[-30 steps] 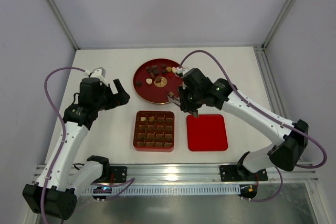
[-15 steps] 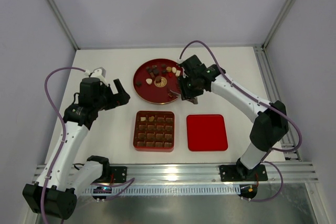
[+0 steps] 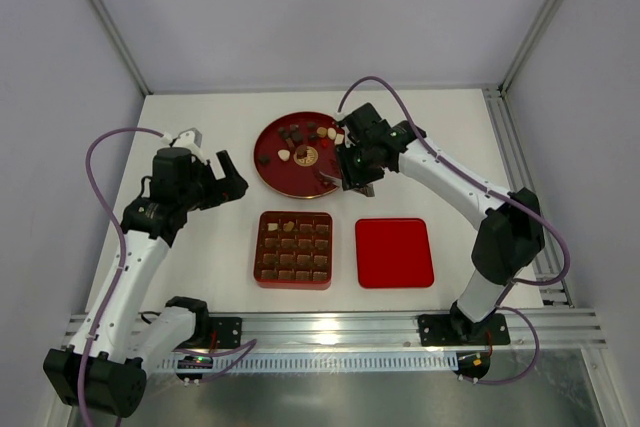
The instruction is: Pack the chocolate
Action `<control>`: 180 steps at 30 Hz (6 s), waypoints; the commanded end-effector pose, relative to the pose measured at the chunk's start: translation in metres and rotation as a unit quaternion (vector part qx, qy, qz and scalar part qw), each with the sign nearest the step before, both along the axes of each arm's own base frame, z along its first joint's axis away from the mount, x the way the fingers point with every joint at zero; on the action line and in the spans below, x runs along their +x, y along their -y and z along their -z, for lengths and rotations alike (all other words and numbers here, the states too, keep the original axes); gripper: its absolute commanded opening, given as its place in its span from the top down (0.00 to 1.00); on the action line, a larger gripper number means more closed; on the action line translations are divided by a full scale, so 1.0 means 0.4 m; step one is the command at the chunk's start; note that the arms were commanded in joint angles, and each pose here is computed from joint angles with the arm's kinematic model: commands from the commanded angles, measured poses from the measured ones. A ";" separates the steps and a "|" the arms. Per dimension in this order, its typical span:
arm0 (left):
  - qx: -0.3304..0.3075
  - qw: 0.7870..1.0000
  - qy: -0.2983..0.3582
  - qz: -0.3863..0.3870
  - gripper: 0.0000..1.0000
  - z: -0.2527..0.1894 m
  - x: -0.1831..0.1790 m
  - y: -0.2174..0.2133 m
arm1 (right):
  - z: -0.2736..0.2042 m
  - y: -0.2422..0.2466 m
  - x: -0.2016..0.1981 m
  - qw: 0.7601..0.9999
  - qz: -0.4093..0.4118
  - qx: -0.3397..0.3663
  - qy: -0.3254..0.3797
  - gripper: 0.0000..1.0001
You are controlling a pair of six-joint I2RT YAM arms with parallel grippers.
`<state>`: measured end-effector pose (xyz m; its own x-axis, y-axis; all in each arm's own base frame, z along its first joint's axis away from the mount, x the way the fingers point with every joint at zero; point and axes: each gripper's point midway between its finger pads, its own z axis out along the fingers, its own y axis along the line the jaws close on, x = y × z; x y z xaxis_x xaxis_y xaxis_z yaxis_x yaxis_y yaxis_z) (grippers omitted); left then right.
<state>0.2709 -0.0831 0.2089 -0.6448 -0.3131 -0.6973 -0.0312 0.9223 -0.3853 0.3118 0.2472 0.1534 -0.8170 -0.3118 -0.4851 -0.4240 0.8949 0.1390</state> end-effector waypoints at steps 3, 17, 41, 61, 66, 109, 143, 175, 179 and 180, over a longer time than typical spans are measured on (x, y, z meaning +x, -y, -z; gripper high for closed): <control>0.002 1.000 0.006 0.010 0.00 -0.005 0.002 0.004 | -0.015 -0.013 0.017 1.000 -0.008 0.010 0.018 0.53; 0.002 1.000 0.007 0.009 0.00 -0.007 0.003 0.003 | 0.011 -0.014 0.014 1.000 -0.009 0.006 0.009 0.58; 0.002 1.000 0.010 0.009 0.00 -0.010 0.002 0.003 | 0.013 -0.015 0.014 1.000 -0.008 -0.005 0.010 0.66; 0.002 1.000 0.010 0.010 0.00 -0.012 0.002 0.004 | -0.092 -0.030 0.022 0.999 -0.008 0.019 0.043 0.68; 0.002 1.000 0.009 0.010 0.00 -0.009 0.002 0.004 | -0.130 -0.045 -0.020 0.998 -0.023 0.028 0.051 0.68; 0.001 1.000 0.007 0.010 0.00 -0.007 0.002 0.005 | -0.114 -0.104 -0.340 0.996 -0.076 0.049 0.029 0.68; 0.002 1.000 0.006 0.010 0.00 -0.006 0.003 0.004 | -0.098 -0.098 -0.352 0.996 -0.078 0.039 0.025 0.62; 0.002 1.000 0.004 0.010 0.00 -0.003 0.004 0.004 | -0.160 -0.214 0.133 0.994 -0.057 0.046 0.076 0.57; 0.003 1.000 0.003 0.009 0.00 -0.001 0.004 0.004 | -0.138 -0.245 0.174 0.995 -0.056 0.044 0.073 0.57; 0.003 1.000 0.003 0.009 0.00 0.000 0.004 0.004 | -0.120 -0.249 0.178 0.995 -0.055 0.040 0.067 0.57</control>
<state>0.2710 -0.0841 0.2077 -0.6501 -0.3119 -0.6929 -0.0291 0.9214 -0.3875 0.3778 0.3388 0.1761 -0.7403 -0.3584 -0.5687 -0.5107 0.8500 0.1291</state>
